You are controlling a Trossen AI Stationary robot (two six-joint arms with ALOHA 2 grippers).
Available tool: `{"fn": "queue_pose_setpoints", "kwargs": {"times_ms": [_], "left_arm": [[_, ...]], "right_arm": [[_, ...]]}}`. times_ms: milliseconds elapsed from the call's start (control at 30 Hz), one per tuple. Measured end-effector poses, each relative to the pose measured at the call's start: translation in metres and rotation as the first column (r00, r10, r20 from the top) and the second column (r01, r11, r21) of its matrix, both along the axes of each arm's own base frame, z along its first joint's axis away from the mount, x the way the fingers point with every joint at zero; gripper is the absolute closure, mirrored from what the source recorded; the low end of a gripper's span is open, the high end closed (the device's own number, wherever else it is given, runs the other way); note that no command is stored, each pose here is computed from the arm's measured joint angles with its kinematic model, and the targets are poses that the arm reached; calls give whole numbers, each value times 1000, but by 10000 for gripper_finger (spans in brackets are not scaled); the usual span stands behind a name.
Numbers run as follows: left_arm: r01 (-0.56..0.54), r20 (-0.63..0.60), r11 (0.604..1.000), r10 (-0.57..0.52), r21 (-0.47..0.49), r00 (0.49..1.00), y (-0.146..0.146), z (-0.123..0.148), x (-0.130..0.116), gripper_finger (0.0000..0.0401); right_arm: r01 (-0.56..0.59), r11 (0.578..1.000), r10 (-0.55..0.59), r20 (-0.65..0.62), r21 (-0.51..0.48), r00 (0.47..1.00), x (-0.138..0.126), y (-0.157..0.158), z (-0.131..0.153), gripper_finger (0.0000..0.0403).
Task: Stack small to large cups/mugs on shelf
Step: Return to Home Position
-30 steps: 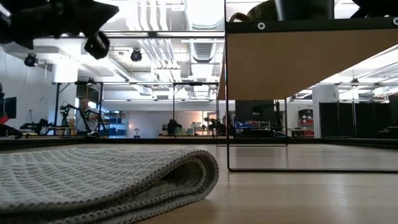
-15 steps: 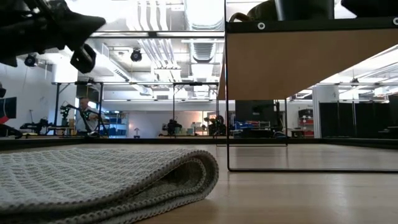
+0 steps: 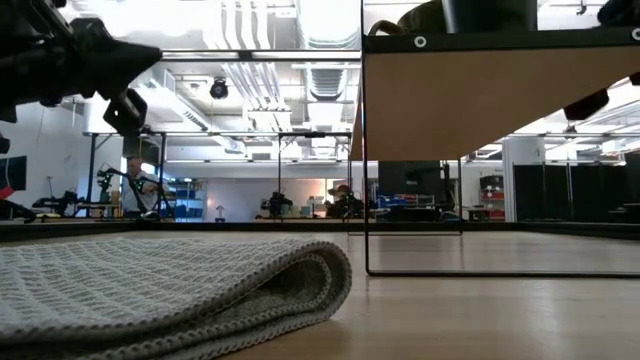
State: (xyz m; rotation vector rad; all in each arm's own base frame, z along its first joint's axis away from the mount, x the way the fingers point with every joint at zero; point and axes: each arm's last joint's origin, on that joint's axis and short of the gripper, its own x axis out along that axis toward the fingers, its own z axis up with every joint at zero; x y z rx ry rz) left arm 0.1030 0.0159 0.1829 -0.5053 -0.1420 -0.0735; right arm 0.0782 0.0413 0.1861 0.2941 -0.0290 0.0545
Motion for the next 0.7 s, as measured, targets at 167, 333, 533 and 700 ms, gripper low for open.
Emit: {"fn": "queue_pose_setpoints", "kwargs": {"times_ms": [167,333,533,700], "left_arm": [[-2,-66,1000,1,-15,998,0,-7,0,401],[-4,-102,1000,1,-24,995,0,-11,-1,401],[-8,-180,998,-4,-68,984,0,-18,0,401],[-7,-181,990,-18,-142,983,0,-18,0,401]], "right_arm": [[-10,998,9,19,62,1000,4,3,-14,394],[-16,998,13,37,68,999,3,3,-12,394],[-13,997,10,35,77,999,3,3,-12,394],[-15,994,12,34,110,999,3,3,-12,394]]}}
